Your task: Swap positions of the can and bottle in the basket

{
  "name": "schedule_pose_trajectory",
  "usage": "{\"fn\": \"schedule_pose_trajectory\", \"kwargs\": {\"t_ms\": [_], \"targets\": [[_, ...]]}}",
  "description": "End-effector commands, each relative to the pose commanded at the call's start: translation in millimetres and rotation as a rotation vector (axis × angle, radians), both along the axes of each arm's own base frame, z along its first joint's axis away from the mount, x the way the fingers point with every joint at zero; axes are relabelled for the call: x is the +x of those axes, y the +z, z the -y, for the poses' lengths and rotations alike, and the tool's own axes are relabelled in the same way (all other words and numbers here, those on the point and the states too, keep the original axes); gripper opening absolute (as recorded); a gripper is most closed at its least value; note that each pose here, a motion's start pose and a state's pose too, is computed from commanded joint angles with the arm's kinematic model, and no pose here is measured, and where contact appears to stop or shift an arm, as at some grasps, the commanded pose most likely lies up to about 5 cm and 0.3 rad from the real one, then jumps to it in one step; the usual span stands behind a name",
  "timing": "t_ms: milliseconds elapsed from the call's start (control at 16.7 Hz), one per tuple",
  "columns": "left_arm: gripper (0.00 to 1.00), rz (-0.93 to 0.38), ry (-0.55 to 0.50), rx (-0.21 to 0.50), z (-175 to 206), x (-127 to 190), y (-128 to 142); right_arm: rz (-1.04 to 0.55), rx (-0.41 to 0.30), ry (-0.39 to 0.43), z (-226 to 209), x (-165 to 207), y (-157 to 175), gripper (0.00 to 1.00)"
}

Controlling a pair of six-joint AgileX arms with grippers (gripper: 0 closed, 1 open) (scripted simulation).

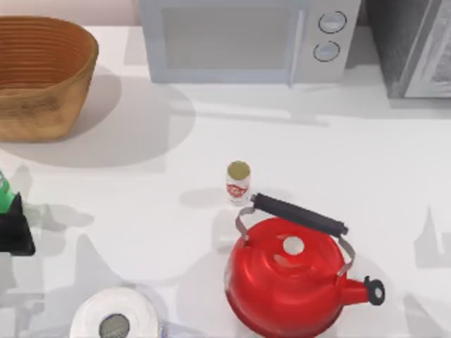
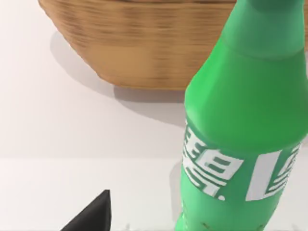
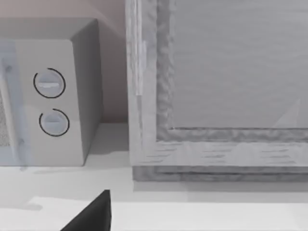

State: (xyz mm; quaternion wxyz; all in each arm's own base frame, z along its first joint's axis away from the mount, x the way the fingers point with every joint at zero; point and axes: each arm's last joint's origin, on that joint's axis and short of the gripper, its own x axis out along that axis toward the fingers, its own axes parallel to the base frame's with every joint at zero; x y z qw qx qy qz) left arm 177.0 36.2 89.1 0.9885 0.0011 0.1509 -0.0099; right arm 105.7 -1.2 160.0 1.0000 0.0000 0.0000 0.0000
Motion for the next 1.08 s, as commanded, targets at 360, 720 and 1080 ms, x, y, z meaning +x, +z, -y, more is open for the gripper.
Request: {"fn": "schedule_pose_trajectory", "kwargs": {"t_ms": [360, 720, 1080], "targets": [[1.0, 0.0, -0.002, 0.0, 0.4, 0.2, -0.7, 0.0, 0.0, 0.0, 0.0, 0.0, 0.0, 1.0], [1.0, -0.002, 0.0, 0.0, -0.8, 36.9, -10.2, 0.0, 0.0, 0.0, 0.0, 0.0, 0.0, 1.0], [1.0, 0.002, 0.0, 0.001, 0.7, 57.6, -18.1, 0.0, 0.0, 0.0, 0.0, 0.0, 0.0, 1.0]]}}
